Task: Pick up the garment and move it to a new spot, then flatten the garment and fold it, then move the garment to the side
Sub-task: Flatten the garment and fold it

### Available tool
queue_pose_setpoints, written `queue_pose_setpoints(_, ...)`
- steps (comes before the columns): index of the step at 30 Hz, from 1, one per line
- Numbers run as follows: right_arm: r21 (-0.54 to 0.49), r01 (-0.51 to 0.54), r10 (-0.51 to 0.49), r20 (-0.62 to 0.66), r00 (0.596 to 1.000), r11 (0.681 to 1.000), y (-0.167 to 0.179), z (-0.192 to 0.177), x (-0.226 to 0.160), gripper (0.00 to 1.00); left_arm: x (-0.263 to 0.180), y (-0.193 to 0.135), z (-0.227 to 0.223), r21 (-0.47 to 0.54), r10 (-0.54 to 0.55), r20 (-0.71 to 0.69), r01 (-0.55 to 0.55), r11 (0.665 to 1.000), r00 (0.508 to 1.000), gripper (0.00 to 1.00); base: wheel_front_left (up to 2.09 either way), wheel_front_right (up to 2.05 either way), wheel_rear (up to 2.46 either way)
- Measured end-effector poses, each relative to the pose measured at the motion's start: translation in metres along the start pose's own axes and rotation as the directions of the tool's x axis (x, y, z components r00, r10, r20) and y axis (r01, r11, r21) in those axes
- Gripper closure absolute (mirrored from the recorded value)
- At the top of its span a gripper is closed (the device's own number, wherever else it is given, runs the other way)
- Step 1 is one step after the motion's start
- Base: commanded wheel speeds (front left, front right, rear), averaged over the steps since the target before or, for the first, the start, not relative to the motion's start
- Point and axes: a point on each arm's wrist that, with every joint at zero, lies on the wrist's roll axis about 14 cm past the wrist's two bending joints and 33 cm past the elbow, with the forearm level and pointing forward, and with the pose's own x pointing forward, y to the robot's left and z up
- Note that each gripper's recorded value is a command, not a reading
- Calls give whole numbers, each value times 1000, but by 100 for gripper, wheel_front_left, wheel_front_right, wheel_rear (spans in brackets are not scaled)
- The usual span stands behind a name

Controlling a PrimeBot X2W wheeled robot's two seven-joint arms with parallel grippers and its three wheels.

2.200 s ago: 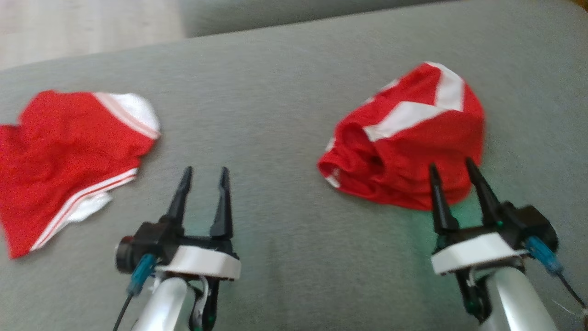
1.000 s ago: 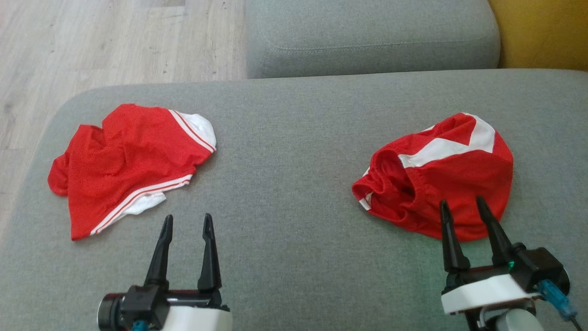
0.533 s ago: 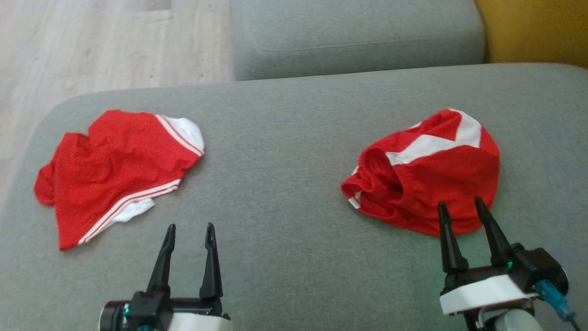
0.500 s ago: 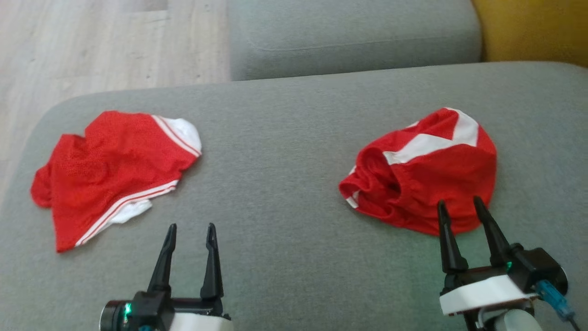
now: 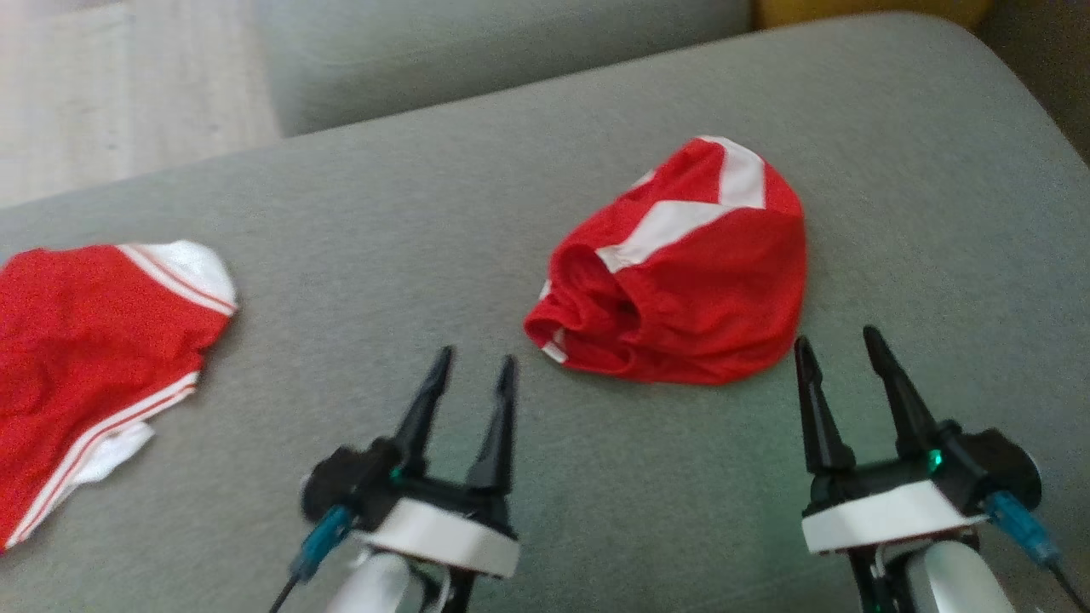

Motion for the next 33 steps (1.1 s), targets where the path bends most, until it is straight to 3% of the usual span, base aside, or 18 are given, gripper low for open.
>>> queue_pose_setpoints(7,12,73,-73,-1,997,997,-21,2,-1,0,45,-49,-39,-247,-212,-126,177,953,969,0,0,0,0)
queue_pose_setpoints(17,17,166,-166,-34,986,986,-47,-5,-6,0,93,-71,-59,-472,-290,-208,164,866,934,0,0,0,0)
queue_pose_setpoints(22,29,182,-181,-42,983,983,-51,-7,-7,0,103,-73,-66,-479,-306,-234,165,862,923,0,0,0,0)
queue_pose_setpoints(23,29,181,-179,-44,983,983,-50,-7,-6,0,105,-73,-66,-468,-306,-237,168,868,922,45,0,0,0)
queue_pose_setpoints(24,30,177,-176,-44,983,984,-49,-7,-6,0,108,-70,-65,-457,-297,-236,164,874,925,82,0,0,0)
queue_pose_setpoints(25,33,174,-172,-42,984,984,-48,-7,-5,0,110,-69,-64,-448,-292,-234,163,879,927,100,0,0,0)
queue_pose_setpoints(33,48,134,-133,-25,991,990,-38,-4,6,0,110,-55,-53,-408,-263,-217,158,899,940,100,0,0,0)
